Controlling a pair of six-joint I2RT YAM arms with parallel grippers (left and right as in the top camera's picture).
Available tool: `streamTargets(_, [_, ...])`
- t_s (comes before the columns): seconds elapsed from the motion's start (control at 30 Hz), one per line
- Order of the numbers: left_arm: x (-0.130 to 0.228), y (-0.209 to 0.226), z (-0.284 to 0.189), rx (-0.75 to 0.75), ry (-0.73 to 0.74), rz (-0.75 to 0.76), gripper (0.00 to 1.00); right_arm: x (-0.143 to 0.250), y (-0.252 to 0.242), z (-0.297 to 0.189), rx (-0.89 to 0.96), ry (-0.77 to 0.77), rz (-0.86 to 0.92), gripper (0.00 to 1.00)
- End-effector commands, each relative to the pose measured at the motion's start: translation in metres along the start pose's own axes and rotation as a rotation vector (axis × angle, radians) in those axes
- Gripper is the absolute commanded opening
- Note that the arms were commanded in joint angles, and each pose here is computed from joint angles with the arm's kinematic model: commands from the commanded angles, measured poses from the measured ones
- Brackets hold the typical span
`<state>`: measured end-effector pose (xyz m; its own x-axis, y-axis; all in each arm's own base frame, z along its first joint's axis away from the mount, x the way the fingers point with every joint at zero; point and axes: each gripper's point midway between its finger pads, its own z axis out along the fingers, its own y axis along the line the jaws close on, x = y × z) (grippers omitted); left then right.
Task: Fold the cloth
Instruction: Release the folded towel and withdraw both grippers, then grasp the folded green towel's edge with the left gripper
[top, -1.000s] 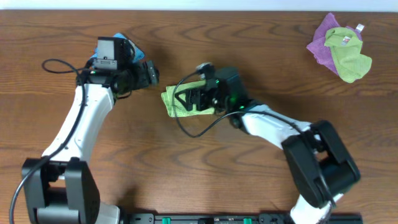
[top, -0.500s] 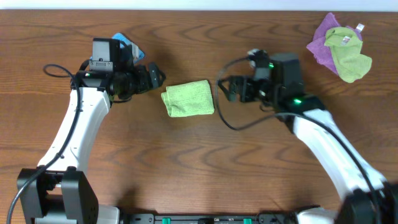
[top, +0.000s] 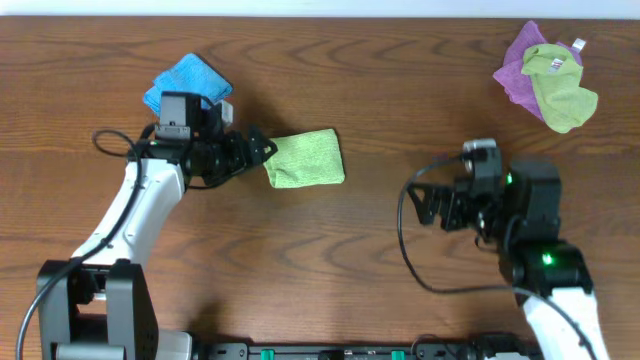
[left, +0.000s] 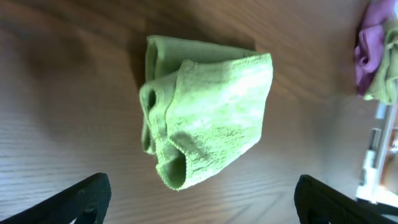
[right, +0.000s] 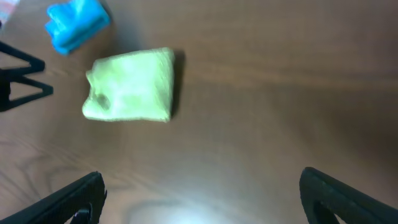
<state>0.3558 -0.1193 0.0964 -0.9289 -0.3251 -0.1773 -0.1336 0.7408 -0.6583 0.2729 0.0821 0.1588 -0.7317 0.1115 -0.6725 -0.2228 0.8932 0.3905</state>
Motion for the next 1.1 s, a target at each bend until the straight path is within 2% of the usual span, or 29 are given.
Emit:
streamTargets(0.0, [0.014, 0.002, 0.005, 0.044, 0.027, -0.081, 0.95, 0.02, -0.004, -0.006, -0.001, -0.017, 0.067, 0.99])
streamTargets(0.27, [0.034, 0.02, 0.025, 0.101, 0.021, -0.18, 0.95, 0.046, -0.004, -0.015, -0.01, -0.058, 0.127, 0.99])
streamTargets(0.6, [0.044, 0.031, 0.04, 0.077, -0.011, -0.215, 0.95, 0.047, -0.004, -0.015, -0.009, -0.057, 0.133, 0.99])
streamTargets(1.07, [0.038, 0.025, 0.071, 0.103, -0.031, -0.226, 0.96, 0.047, -0.004, -0.015, -0.009, -0.057, 0.132, 0.99])
